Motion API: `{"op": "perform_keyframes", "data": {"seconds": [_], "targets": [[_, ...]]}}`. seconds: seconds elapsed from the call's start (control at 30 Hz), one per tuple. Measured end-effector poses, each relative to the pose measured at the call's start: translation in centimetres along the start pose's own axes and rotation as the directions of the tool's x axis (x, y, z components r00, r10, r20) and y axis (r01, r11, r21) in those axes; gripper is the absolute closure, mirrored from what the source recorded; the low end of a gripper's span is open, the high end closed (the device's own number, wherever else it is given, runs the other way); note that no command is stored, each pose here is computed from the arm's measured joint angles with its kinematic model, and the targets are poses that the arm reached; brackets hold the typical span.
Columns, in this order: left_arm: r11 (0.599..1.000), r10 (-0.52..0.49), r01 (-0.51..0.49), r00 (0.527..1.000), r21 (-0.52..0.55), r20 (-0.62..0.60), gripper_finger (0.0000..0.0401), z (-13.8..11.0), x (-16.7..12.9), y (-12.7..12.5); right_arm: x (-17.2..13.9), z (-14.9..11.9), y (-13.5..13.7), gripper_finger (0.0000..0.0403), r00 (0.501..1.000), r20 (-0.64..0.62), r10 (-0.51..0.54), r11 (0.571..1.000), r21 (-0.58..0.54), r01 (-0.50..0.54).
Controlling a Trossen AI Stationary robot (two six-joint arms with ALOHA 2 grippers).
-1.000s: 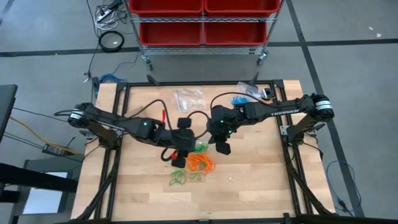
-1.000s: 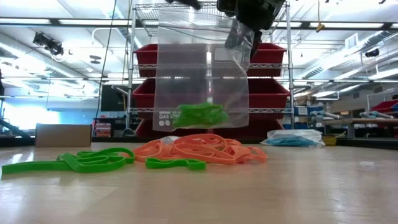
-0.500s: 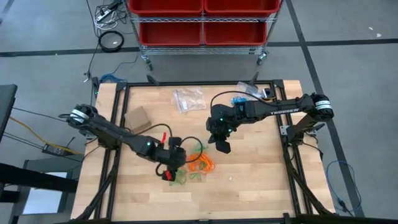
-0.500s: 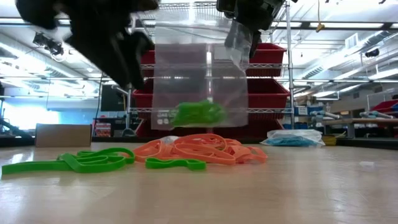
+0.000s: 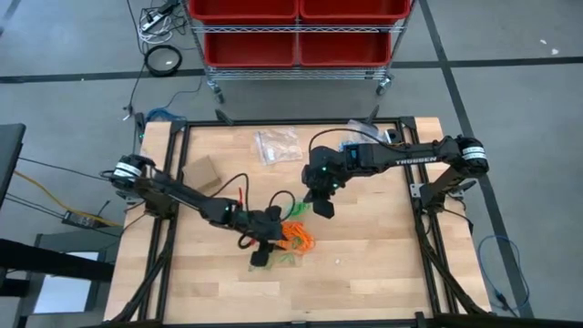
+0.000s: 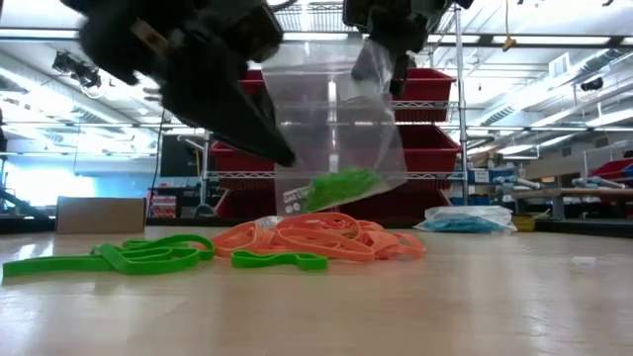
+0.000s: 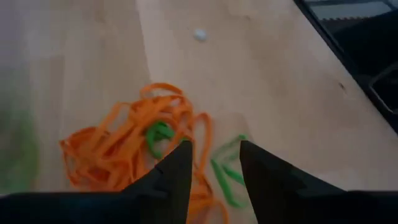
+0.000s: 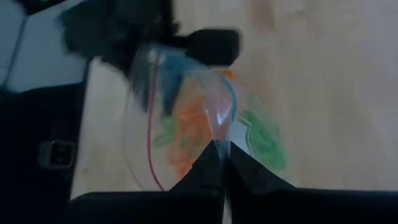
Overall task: Sort rubber bands
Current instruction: Put the green rubber band into the transparent zip bag
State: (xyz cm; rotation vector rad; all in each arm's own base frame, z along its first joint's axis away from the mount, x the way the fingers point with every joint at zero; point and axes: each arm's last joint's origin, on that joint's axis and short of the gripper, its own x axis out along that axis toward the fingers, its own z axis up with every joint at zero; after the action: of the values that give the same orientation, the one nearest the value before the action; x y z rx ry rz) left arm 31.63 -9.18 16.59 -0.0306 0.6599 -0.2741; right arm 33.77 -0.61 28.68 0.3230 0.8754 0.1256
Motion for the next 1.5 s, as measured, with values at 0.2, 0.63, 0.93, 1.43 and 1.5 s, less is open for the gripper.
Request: {"op": "perform_keyframes", "data": {"seconds": [0.2, 0.63, 0.93, 1.43, 1.5], "targets": [[0.999, 0.012, -0.013, 0.999, -0.030, -0.046, 0.0259, -0.1, 2.3, 1.6, -0.8, 0.3, -1.1, 0.0403, 0.995, 0.042, -0.094, 0.995, 0.044, 0.093], [0.996, 0.054, -0.060, 0.993, -0.062, -0.105, 0.0259, -0.7, 4.3, 2.8, -5.5, 1.0, -2.3, 0.0403, 0.963, 0.187, -0.195, 0.979, 0.089, 0.181], [0.990, 0.037, -0.050, 0.994, -0.131, -0.103, 0.0271, -0.6, 4.1, 4.3, -6.5, 1.0, -1.9, 0.0403, 0.958, 0.217, -0.185, 0.982, 0.077, 0.173], [0.992, 0.003, -0.016, 0.995, -0.126, -0.095, 0.0314, 0.5, 4.7, 3.9, -6.5, 1.0, -1.8, 0.0403, 0.959, 0.216, -0.182, 0.983, 0.071, 0.171], [0.993, 0.004, -0.021, 0.990, -0.119, -0.142, 0.0314, 0.4, 5.4, 4.0, -6.5, 1.0, -1.8, 0.0403, 0.960, 0.216, -0.179, 0.983, 0.070, 0.167]]}}
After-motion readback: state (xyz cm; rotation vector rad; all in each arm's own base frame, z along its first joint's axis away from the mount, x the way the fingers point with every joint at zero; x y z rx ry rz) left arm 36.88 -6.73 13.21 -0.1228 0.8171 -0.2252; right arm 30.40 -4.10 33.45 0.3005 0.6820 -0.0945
